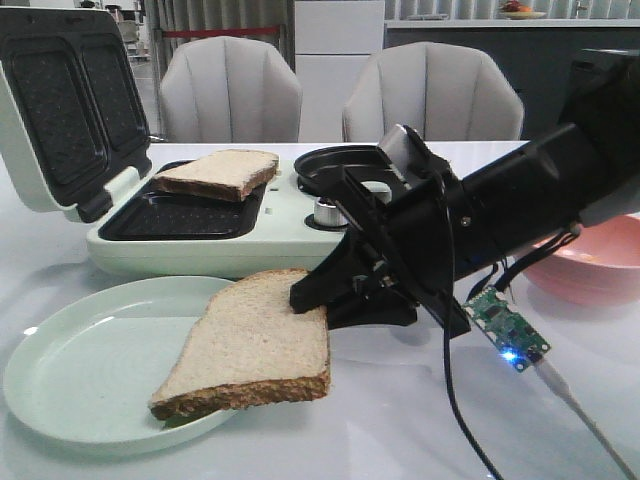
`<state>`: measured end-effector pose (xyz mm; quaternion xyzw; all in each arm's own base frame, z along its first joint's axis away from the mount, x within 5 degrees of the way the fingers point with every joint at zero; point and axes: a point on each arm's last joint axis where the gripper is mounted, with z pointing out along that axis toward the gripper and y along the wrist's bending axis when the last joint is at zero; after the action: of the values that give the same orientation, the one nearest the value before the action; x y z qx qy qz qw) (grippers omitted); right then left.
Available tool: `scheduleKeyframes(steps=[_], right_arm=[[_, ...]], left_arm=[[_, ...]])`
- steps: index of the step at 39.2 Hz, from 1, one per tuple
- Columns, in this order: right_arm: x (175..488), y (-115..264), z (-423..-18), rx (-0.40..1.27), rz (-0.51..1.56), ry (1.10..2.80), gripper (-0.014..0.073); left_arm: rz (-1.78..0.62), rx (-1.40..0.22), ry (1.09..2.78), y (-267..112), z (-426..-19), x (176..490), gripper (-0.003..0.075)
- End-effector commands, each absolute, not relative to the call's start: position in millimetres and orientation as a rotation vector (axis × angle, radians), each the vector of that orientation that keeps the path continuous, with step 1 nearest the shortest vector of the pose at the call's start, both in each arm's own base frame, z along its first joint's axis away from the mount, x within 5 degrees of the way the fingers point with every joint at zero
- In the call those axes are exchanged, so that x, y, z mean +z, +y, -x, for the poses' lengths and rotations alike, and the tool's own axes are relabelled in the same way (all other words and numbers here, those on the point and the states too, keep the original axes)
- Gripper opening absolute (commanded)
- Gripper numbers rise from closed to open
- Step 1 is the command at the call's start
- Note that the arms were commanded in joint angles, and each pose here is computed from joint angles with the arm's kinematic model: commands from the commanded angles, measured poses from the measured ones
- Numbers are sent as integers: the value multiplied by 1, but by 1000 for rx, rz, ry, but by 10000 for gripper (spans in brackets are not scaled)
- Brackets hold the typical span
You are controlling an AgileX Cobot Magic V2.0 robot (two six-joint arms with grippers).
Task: Make breakfast with bread and shrimp
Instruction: 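Grasp the remaining bread slice on the plate with the right gripper, then place the held bread onto the first slice in the well and release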
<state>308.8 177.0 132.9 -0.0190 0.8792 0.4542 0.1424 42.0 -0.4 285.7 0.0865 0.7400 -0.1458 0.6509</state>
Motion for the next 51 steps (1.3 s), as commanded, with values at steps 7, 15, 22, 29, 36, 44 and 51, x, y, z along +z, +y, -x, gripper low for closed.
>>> scheduleKeyframes(steps=[7,15,22,29,36,44,51], right_arm=[[198,180,-307,1491,159,2289,137],[239,190,-317,1575,256,2126,137],[261,207,-342,1563,174,2017,137],[261,223,-373,1479,113,1995,137],[253,235,-403,1480,128,1963,139],[249,244,-425,1464,155,1927,253],[248,245,-432,1385,199,1922,448]], left_arm=[[-220,-360,1595,-2,-41,299,511],[-220,-360,1595,-2,-41,299,511],[-220,-360,1595,-2,-41,299,511],[-220,-360,1595,-2,-41,299,511],[-220,-360,1595,-2,-41,299,511],[-220,-360,1595,-2,-41,299,511],[-220,-360,1595,-2,-41,299,512]])
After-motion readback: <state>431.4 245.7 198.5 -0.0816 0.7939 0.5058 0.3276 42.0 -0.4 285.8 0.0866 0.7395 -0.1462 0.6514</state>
